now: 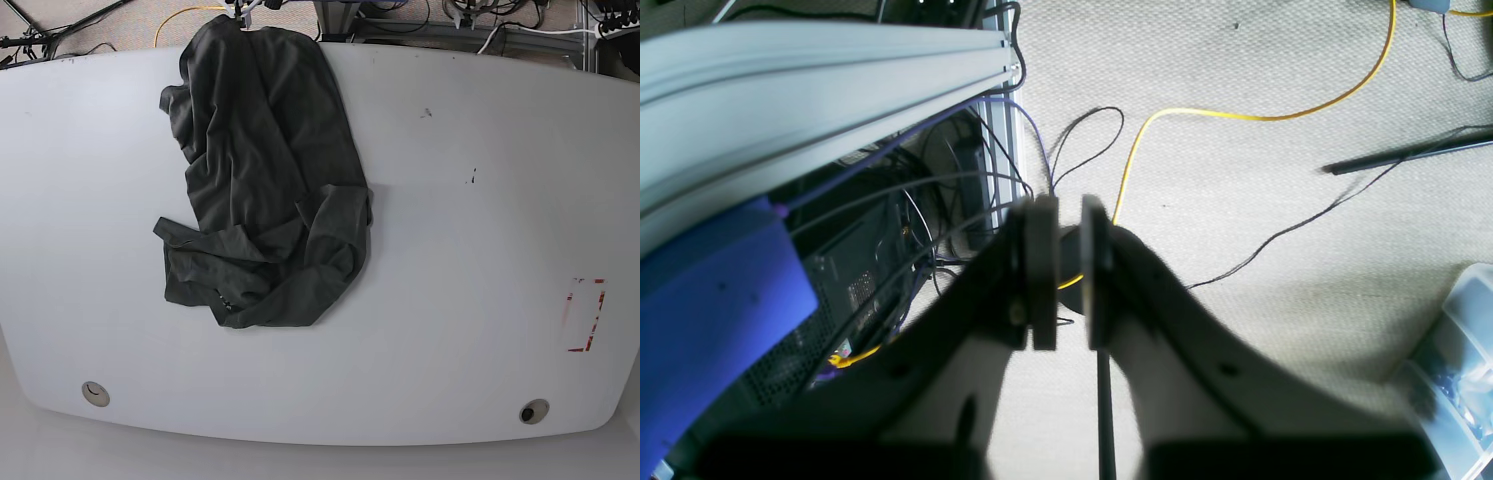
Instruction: Fold the T-shirt properly
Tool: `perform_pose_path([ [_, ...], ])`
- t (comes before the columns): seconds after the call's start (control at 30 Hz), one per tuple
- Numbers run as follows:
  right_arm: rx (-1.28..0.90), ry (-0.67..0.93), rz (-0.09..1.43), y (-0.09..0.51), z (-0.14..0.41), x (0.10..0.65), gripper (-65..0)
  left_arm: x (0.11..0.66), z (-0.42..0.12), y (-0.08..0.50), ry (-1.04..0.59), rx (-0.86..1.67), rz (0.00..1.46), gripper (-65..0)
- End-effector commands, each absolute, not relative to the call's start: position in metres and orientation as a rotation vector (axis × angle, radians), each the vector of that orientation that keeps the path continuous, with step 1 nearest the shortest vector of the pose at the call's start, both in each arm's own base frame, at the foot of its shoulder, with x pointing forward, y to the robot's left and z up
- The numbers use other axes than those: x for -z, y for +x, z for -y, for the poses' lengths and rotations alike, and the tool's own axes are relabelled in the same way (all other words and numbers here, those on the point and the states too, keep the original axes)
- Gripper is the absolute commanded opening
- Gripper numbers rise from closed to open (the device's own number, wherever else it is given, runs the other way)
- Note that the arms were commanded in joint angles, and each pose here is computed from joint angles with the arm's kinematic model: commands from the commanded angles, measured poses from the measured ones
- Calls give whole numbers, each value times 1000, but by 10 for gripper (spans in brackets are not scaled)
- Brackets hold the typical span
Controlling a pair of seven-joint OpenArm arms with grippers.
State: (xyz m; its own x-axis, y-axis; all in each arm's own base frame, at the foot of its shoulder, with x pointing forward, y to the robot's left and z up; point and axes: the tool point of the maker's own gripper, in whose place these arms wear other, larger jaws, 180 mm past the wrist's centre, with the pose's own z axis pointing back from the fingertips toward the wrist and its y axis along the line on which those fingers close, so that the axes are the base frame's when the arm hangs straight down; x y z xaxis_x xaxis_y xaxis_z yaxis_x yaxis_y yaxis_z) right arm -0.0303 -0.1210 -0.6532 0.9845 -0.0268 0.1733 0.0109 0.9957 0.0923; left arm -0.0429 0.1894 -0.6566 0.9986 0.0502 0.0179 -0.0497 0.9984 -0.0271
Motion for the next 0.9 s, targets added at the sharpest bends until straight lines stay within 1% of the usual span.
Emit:
perform_pose_path([
  [0.0,0,36,187,-59,153,641,-599,639,-222,-59,27,13,94,-325],
  [0.33,-8,25,195,-65,156,636,-599,630,-224,-60,28,33,130,-325],
  [0.4,-17,27,189,-75,157,632,-599,625,-228,-58,34,44,152,-329],
  [0.87,-11,26,179,-85,156,631,-599,622,-235,-70,48,53,140,-331],
])
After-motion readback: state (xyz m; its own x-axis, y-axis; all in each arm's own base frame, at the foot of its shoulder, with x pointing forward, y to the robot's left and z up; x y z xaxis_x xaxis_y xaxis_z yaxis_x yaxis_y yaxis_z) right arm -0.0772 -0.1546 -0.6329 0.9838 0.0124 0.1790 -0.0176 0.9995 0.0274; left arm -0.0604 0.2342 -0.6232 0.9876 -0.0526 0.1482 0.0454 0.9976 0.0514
